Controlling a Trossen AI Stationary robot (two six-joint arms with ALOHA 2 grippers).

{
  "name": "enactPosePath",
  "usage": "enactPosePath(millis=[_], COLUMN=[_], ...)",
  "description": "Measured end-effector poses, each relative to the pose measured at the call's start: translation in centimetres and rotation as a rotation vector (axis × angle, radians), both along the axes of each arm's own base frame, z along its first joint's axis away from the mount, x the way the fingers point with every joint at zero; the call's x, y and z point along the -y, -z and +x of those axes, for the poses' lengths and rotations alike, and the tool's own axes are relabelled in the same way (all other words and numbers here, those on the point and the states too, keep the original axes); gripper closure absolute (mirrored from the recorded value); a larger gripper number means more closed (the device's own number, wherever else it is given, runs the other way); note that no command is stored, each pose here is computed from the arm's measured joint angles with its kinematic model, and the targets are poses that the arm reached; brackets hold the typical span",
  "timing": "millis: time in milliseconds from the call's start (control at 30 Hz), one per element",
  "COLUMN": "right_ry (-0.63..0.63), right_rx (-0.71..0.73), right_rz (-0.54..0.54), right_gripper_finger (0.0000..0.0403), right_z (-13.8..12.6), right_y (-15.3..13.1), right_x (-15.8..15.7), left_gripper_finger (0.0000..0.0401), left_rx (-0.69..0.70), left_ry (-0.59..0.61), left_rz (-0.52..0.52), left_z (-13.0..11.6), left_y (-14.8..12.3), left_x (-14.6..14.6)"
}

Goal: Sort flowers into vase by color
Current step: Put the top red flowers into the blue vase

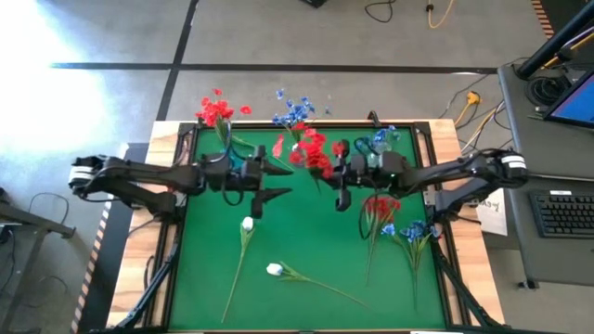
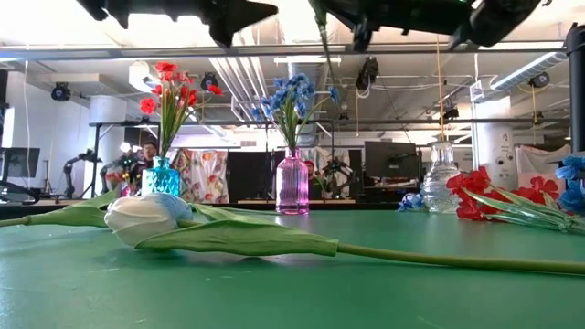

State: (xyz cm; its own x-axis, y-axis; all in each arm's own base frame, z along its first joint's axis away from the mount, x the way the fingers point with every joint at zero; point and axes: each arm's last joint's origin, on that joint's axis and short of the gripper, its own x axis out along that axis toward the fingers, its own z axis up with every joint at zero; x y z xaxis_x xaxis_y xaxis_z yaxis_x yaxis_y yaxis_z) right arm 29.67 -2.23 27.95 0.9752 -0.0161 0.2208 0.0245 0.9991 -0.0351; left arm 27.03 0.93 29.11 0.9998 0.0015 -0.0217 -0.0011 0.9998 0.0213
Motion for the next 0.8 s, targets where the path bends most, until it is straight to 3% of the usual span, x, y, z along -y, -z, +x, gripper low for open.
enactPosePath(millis=[300, 800], right_ry=[-0.008, -0.008], right_rx=[-0.014, 0.008], right_rz=[-0.014, -0.005], right_gripper_finger=[0.0385, 0.0385], right_z=[1.7, 1.6], right_y=[0.2, 0.0], right_x=[-0.2, -0.2], left_gripper_finger=[0.0202, 0.0203], left_rx=[0.029, 0.119], left_ry=[-0.075, -0.045], left_rz=[-0.027, -0.032], left_z=[2.2, 4.7], left_y=[1.8, 2.6], left_x=[-0.4, -0.4])
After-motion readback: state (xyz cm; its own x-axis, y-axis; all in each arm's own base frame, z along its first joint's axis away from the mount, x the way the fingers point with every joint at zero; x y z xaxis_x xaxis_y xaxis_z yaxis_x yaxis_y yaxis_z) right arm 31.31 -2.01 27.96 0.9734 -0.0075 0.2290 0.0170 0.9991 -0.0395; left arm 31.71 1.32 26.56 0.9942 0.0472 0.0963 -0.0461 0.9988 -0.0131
